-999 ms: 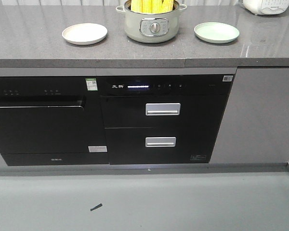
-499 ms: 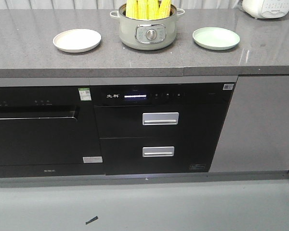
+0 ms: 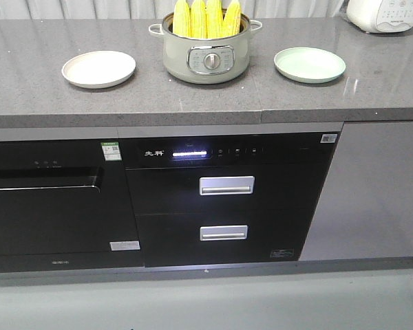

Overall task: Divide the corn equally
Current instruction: 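Drive closer and center the base on the corn pot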

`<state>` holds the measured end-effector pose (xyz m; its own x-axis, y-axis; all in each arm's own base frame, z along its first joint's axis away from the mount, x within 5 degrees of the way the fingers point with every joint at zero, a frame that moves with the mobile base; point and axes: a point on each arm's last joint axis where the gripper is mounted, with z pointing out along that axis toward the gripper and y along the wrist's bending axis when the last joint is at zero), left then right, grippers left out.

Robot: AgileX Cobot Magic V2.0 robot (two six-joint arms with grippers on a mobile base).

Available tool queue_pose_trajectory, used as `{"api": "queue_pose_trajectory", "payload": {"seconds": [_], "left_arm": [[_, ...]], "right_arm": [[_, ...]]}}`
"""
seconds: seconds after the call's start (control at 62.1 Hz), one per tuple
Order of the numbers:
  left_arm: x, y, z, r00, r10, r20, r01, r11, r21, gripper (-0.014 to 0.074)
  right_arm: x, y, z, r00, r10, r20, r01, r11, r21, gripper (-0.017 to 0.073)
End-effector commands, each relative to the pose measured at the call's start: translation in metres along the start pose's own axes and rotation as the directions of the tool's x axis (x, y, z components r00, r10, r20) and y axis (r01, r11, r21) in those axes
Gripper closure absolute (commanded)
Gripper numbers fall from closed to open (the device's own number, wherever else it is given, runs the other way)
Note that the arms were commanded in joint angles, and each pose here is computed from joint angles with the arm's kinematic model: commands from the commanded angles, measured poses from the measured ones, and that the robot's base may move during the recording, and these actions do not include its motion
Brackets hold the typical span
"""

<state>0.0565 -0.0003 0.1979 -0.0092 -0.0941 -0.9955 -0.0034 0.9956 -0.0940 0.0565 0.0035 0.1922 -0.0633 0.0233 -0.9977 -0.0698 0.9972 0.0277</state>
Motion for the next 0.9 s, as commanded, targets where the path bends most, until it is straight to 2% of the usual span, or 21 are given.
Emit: {"api": "queue_pose_trajectory", "payload": {"seconds": [0.0,0.886], "left_arm": [[-0.0146,-0.0004,-0.0027,0.994,-0.011,0.105,0.011,1.0,0.0,0.0599],[-0.0146,-0.0004,-0.0027,0.994,-0.011,0.105,0.011,1.0,0.0,0.0599]], "right_arm": [[-0.0006,0.0004,0.0005,0.998,-0.01,0.06,0.01,1.0,-0.002,0.0561],[-0.0006,0.0004,0.0005,0.998,-0.01,0.06,0.01,1.0,-0.002,0.0561]]}}
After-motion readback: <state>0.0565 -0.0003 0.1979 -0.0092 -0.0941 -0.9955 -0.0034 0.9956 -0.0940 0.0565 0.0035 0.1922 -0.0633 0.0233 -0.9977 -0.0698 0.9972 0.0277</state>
